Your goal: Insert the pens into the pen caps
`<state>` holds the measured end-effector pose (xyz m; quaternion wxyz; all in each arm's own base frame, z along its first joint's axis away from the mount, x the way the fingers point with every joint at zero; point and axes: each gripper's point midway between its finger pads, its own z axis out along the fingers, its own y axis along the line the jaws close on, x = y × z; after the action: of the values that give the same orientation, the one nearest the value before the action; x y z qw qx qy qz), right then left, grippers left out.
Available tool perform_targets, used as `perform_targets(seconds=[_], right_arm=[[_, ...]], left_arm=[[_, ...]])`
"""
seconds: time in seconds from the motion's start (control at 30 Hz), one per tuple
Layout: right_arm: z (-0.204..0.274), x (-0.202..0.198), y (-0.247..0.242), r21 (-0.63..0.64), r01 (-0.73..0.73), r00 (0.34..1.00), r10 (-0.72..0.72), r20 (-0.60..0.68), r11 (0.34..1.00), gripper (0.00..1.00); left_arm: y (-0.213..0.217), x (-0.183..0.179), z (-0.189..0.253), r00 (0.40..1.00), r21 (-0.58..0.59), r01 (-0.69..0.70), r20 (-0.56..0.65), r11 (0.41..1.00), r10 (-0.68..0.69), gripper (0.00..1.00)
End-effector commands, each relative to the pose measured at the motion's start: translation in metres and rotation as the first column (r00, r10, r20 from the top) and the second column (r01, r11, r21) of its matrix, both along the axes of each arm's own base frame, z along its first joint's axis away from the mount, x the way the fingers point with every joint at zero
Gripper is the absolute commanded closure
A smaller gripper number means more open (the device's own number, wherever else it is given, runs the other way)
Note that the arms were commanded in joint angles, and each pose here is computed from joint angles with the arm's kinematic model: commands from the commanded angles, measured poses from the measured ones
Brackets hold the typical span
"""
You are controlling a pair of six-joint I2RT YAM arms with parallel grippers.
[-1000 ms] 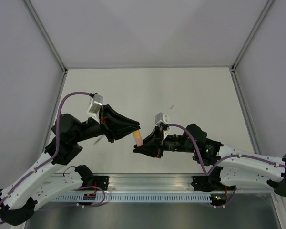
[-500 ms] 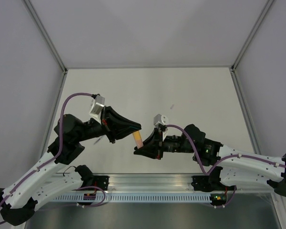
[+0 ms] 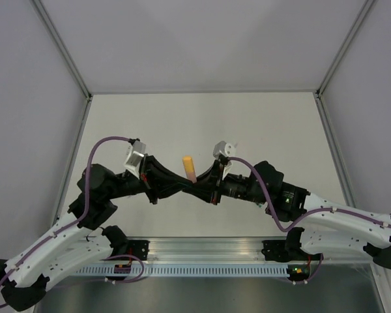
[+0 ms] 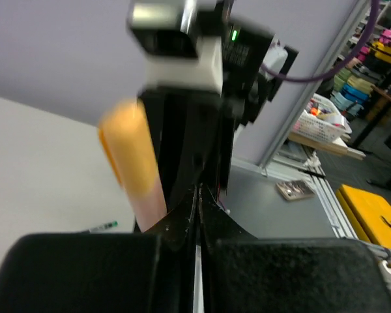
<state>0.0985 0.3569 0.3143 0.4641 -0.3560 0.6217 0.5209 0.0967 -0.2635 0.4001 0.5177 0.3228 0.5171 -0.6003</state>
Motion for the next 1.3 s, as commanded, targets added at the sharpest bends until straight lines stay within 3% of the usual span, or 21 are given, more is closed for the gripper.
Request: perform_targets(seconds=[0.0, 0.2, 0.4, 0.47, 0.53, 0.63, 0.77, 0.87, 1.0, 1.07, 1.1, 1.13, 1.17, 1.2, 1.27], right_arm=[[0.113, 0.028, -0.013, 0.302, 0.136, 0.982, -0.168, 0.082, 0.944, 1.0], [0.113, 0.034, -0.001, 0.276, 0.139, 0.982, -0.167, 0.082, 0.951, 1.0], [0.093, 0.041, 0.001, 0.209, 0.171, 0.977, -0.193, 0.087, 0.963, 1.0], [0.085, 0.045, 0.0, 0.177, 0.19, 0.973, -0.209, 0.095, 0.966, 1.0], [0.068, 0.045, -0.001, 0.127, 0.193, 0.974, -0.206, 0.097, 0.973, 1.0], [0.043, 0.043, -0.005, 0.068, 0.194, 0.974, -0.2, 0.104, 0.979, 1.0], [0.02, 0.033, -0.006, -0.005, 0.14, 0.985, -0.139, 0.102, 0.99, 1.0], [0.011, 0.035, -0.011, -0.018, 0.17, 0.983, -0.168, 0.078, 0.985, 1.0], [0.003, 0.044, -0.014, -0.033, 0.221, 0.973, -0.218, 0.075, 0.975, 1.0], [0.001, 0.049, -0.014, -0.04, 0.245, 0.968, -0.242, 0.074, 0.969, 1.0], [-0.001, 0.05, -0.012, -0.044, 0.25, 0.967, -0.246, 0.069, 0.967, 1.0], [0.0, 0.052, -0.012, -0.044, 0.258, 0.964, -0.255, 0.07, 0.965, 1.0], [-0.001, 0.053, -0.012, -0.045, 0.264, 0.963, -0.261, 0.068, 0.963, 1.0], [-0.002, 0.055, -0.01, -0.048, 0.272, 0.961, -0.268, 0.068, 0.961, 1.0], [-0.005, 0.06, -0.01, -0.055, 0.295, 0.954, -0.292, 0.063, 0.954, 1.0]], left_arm=[[-0.009, -0.017, -0.048, 0.986, 0.121, 0.129, -0.125, 0.984, -0.114, 0.98], [-0.009, -0.011, -0.052, 0.987, 0.128, 0.101, -0.137, 0.987, -0.083, 0.98], [0.006, -0.001, -0.031, 0.991, 0.116, -0.031, -0.126, 0.993, 0.046, 0.98], [0.011, 0.004, -0.027, 0.985, 0.13, -0.076, -0.141, 0.989, 0.095, 0.72], [0.018, 0.004, -0.01, 0.985, 0.114, -0.104, -0.127, 0.988, 0.119, 0.52], [0.03, 0.0, 0.013, 0.983, 0.076, -0.147, -0.102, 0.986, 0.154, 0.33], [0.049, 0.0, 0.049, 0.973, 0.023, -0.224, -0.048, 0.974, 0.225, 0.23], [0.06, 0.02, 0.061, 0.929, -0.001, -0.353, -0.124, 0.936, 0.35, 0.22], [0.057, 0.05, 0.054, 0.861, 0.035, -0.454, -0.24, 0.891, 0.448, 0.24], [0.046, 0.069, 0.038, 0.82, 0.13, -0.479, -0.288, 0.868, 0.495, 0.34], [0.042, 0.073, 0.033, 0.812, 0.158, -0.476, -0.298, 0.865, 0.502, 0.47], [0.034, 0.08, 0.025, 0.801, 0.195, -0.469, -0.317, 0.861, 0.508, 0.79], [0.032, 0.081, 0.027, 0.8, 0.195, -0.465, -0.325, 0.863, 0.505, 0.93], [0.029, 0.083, 0.026, 0.797, 0.199, -0.463, -0.333, 0.863, 0.504, 0.98], [0.028, 0.088, 0.029, 0.781, 0.188, -0.48, -0.353, 0.857, 0.516, 0.98]])
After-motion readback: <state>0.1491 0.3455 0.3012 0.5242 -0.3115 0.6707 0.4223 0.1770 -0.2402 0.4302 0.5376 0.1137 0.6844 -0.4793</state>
